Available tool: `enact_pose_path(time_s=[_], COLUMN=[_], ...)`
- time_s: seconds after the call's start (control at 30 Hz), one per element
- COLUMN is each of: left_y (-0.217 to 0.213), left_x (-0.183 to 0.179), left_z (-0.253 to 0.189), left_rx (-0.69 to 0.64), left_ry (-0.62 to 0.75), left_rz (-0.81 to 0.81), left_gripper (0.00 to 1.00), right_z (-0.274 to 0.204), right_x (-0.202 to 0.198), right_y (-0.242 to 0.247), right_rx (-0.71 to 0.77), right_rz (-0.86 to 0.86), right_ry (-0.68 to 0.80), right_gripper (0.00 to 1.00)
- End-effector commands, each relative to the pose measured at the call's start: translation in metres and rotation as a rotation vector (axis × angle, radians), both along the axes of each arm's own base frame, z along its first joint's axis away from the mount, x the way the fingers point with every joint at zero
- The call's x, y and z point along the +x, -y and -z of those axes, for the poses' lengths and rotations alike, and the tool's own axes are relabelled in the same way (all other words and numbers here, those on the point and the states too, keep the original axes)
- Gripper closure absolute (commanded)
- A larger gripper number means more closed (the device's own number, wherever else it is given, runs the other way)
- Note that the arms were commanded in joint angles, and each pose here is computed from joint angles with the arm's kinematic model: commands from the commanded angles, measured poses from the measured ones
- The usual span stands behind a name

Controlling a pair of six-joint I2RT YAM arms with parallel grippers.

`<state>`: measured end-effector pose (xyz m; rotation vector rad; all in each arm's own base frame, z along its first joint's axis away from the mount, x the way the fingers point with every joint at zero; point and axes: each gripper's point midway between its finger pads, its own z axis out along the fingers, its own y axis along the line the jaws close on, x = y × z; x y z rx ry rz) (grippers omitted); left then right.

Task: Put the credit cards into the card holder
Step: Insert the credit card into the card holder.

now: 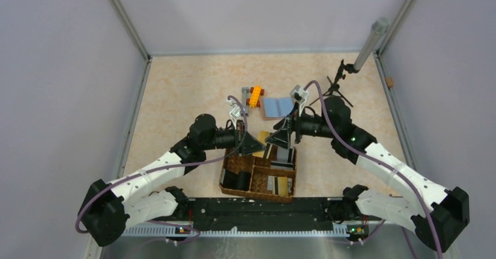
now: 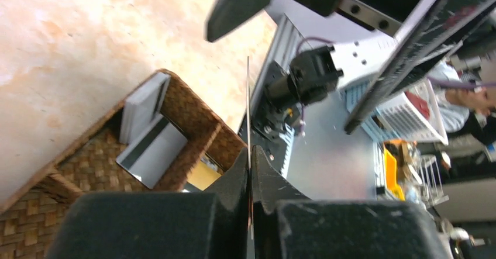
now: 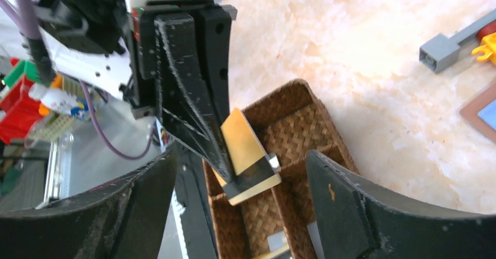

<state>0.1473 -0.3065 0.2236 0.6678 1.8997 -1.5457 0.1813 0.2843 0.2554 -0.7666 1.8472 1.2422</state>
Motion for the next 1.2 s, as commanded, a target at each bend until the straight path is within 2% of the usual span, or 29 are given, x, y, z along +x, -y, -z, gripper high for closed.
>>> enact_pose_path(time_s=[0.0,0.13,0.3,0.57,0.8,0.93,0.97,1.07,1.17], left_y=[0.001,-0.001,-0.002,-0.003,-0.004,-0.003,-0.002,0.0,-0.002], left_x=[0.029,0.029,0.025,0.022,0.023,0.029,0.031,0.046,0.069], left_z=[-0.051,-0.06,-0.062,-0.065,-0.065,-0.061,-0.059,-0.053,-0.037], left_rx=[-0.23,-0.3,-0.312,-0.326,-0.328,-0.298,-0.291,-0.249,-0.139], left_ry=[0.087,0.095,0.099,0.105,0.099,0.079,0.073,0.052,0.013], left_rz=[-0.182,-0.199,-0.187,-0.174,-0.186,-0.212,-0.218,-0.276,-0.366], left_gripper=[1.0,1.0,1.0,1.0,1.0,1.0,0.98,0.7,0.27], right_z=[-0.032,-0.028,-0.025,-0.05,-0.056,-0.056,-0.056,-0.051,-0.045], right_x=[0.012,0.018,0.024,0.013,0.01,0.015,0.019,0.04,0.071], right_y=[-0.001,0.001,0.003,-0.003,-0.009,-0.01,-0.009,-0.004,0.015], right_rx=[0.172,0.225,0.271,0.452,0.473,0.454,0.439,0.349,0.268], right_rz=[0.091,0.151,0.207,0.134,0.086,0.1,0.115,0.212,0.351], right_ry=[0.051,0.008,-0.02,-0.022,-0.022,0.004,0.015,0.033,0.079], right_gripper=[0.23,0.24,0.23,0.52,0.72,0.95,1.0,1.0,1.0])
